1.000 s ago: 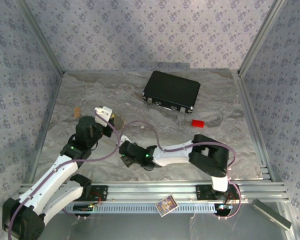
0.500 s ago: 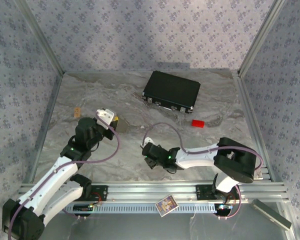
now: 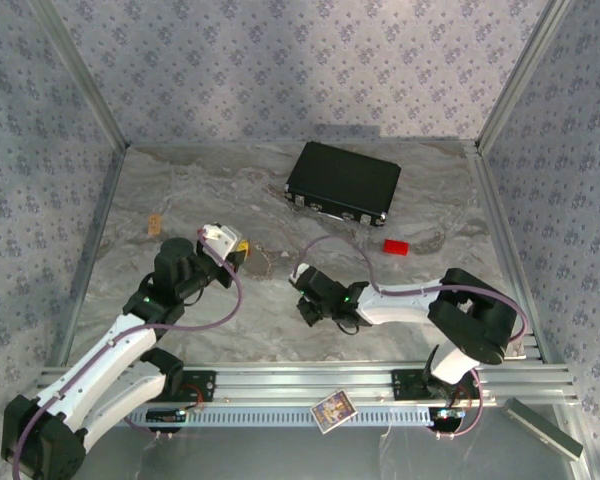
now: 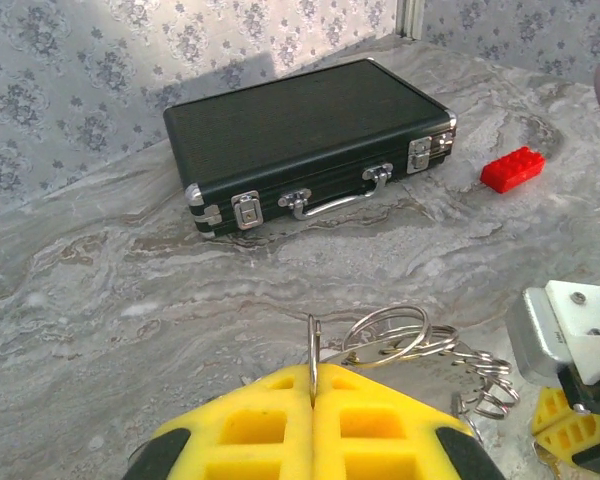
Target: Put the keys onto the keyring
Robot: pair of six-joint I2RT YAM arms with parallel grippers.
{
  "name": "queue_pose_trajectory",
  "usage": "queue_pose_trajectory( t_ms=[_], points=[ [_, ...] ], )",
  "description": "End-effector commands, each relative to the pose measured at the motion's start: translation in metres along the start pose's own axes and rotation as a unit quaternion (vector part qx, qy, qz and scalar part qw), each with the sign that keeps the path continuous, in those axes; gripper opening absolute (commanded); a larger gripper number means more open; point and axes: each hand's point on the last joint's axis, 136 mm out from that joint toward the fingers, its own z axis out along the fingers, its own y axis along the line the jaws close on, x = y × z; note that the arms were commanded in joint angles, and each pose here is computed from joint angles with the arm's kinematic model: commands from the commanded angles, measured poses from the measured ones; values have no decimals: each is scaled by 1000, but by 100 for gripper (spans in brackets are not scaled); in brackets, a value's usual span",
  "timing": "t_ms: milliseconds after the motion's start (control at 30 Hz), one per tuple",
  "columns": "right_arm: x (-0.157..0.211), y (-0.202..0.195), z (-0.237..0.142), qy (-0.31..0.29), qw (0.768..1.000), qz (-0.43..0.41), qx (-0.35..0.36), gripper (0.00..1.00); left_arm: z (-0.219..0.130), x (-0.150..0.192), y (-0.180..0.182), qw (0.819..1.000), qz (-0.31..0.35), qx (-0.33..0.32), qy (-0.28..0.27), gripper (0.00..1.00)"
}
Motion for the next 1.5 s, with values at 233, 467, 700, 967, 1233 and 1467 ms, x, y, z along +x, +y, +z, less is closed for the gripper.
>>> queue_pose_trajectory(
  t_ms=[233,467,700,967,1233,1467],
  points=[
    [18,0,-2,42,999,-2,-4,14,-1,-11,-8,1000,21,17,-13,0],
    [9,2,-18,45,999,12,-11,30,-1,-10,-9,999,25,19,-12,0],
    [4,3,-38,77,996,16,-30,35,-1,-9,-10,999,28,21,-10,0],
    [9,0,-45,121,992,1,-25,37,0,-8,-11,999,28,25,-8,0],
    [9,12,-27,141,989,-11,-37,35,0,-9,-12,999,29,27,-7,0],
    [7,9,-14,149,988,-17,-21,29,-1,-8,-13,999,31,29,-3,0]
  ],
)
